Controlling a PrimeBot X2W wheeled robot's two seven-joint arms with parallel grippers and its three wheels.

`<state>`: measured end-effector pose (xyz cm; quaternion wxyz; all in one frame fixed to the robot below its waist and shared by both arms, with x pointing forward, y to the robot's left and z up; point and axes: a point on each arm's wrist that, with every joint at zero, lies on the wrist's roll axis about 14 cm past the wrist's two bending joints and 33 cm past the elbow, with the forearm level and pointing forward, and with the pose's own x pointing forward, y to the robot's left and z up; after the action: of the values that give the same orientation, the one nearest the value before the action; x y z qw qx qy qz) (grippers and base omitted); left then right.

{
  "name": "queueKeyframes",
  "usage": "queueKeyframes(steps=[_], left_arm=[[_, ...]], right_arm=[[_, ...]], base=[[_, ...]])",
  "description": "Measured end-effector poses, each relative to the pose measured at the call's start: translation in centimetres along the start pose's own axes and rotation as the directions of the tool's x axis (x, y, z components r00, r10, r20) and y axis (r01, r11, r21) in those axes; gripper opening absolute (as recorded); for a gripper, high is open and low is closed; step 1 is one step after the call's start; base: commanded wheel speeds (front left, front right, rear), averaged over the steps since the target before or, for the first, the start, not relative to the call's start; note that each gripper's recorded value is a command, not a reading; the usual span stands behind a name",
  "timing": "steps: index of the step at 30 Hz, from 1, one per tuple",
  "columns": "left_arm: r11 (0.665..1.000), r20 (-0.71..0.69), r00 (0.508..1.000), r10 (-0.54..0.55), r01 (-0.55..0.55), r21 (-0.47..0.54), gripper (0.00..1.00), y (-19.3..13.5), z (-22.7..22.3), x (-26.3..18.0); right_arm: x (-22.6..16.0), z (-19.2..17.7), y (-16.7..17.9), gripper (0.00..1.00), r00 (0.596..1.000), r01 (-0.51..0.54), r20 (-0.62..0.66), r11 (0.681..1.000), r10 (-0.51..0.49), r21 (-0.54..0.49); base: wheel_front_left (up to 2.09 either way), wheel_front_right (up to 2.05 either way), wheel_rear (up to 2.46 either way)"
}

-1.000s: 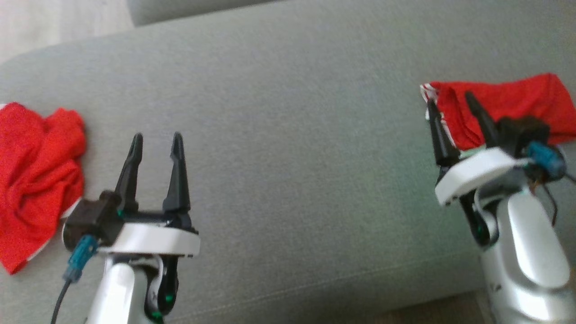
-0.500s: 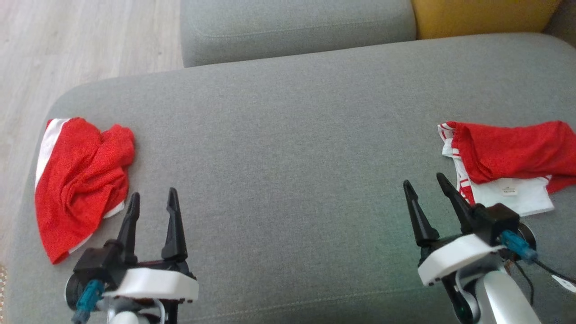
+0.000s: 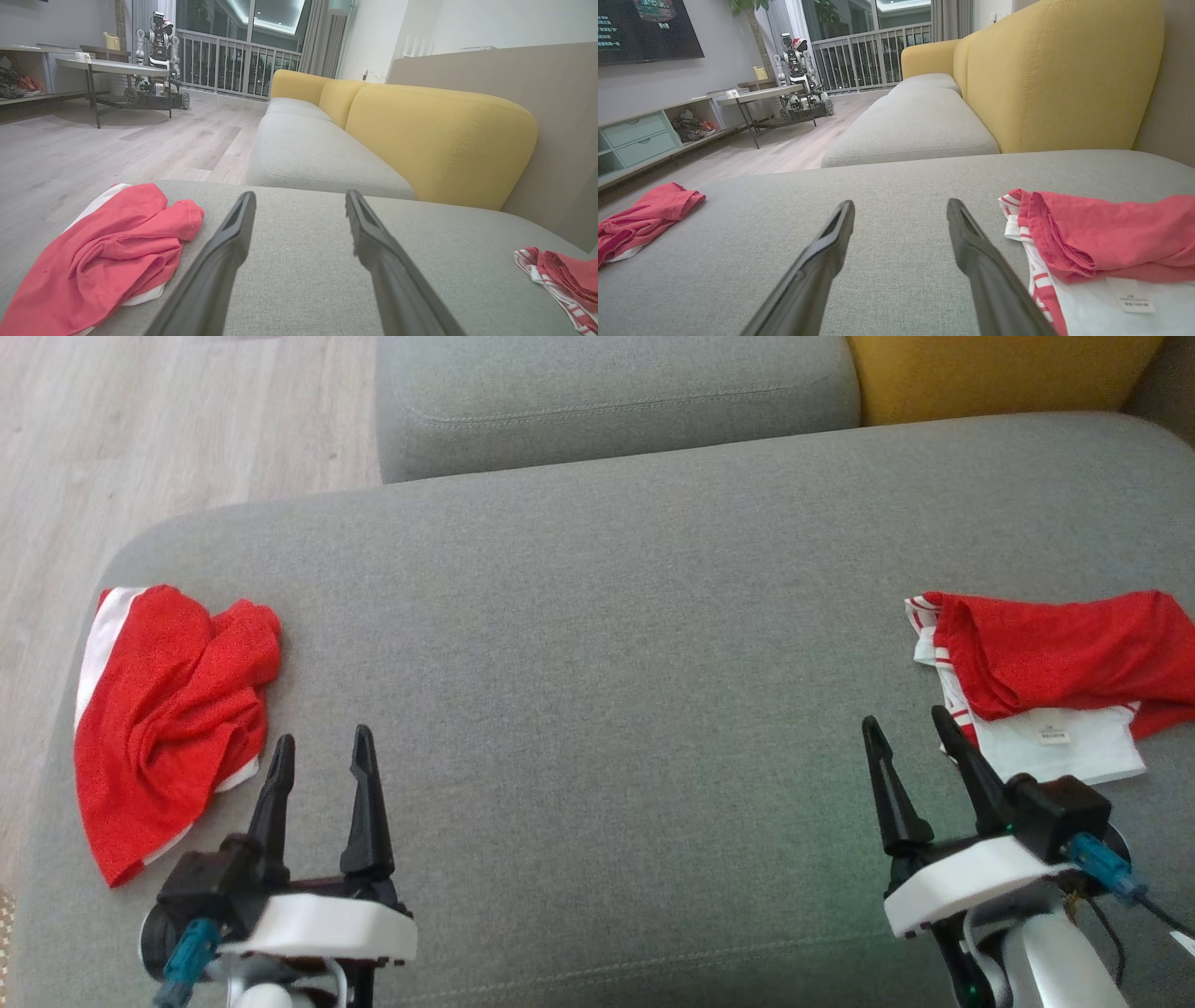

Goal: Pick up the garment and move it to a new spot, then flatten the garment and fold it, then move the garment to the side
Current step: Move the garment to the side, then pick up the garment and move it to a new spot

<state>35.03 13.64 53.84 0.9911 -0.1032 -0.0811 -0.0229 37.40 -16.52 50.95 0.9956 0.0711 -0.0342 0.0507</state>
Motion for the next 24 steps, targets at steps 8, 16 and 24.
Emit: queueKeyframes(steps=[8, 16, 24], left_arm=[[1.000, -0.012, 1.000, -0.005, 0.005, 0.003, 1.00, -0.1, -0.4, 0.0], [1.000, -0.029, 1.000, 0.000, 0.000, 0.004, 1.00, 0.2, -0.9, -0.3], [0.995, -0.017, 0.995, 0.094, -0.093, 0.020, 1.00, 3.0, -0.3, -1.9]], right_arm=[[-0.1, 0.1, -0.1, 1.00, 1.000, 0.006, 0.007, 1.000, -0.006, 0.019], [0.2, -0.1, 0.5, 1.00, 1.000, -0.011, 0.004, 0.999, 0.011, 0.032], [1.7, -0.7, 4.3, 1.00, 0.992, -0.125, -0.008, 0.991, 0.125, 0.046]], base=[[0.00, 0.00, 0.00], [0.00, 0.00, 0.00], [0.00, 0.00, 0.00]])
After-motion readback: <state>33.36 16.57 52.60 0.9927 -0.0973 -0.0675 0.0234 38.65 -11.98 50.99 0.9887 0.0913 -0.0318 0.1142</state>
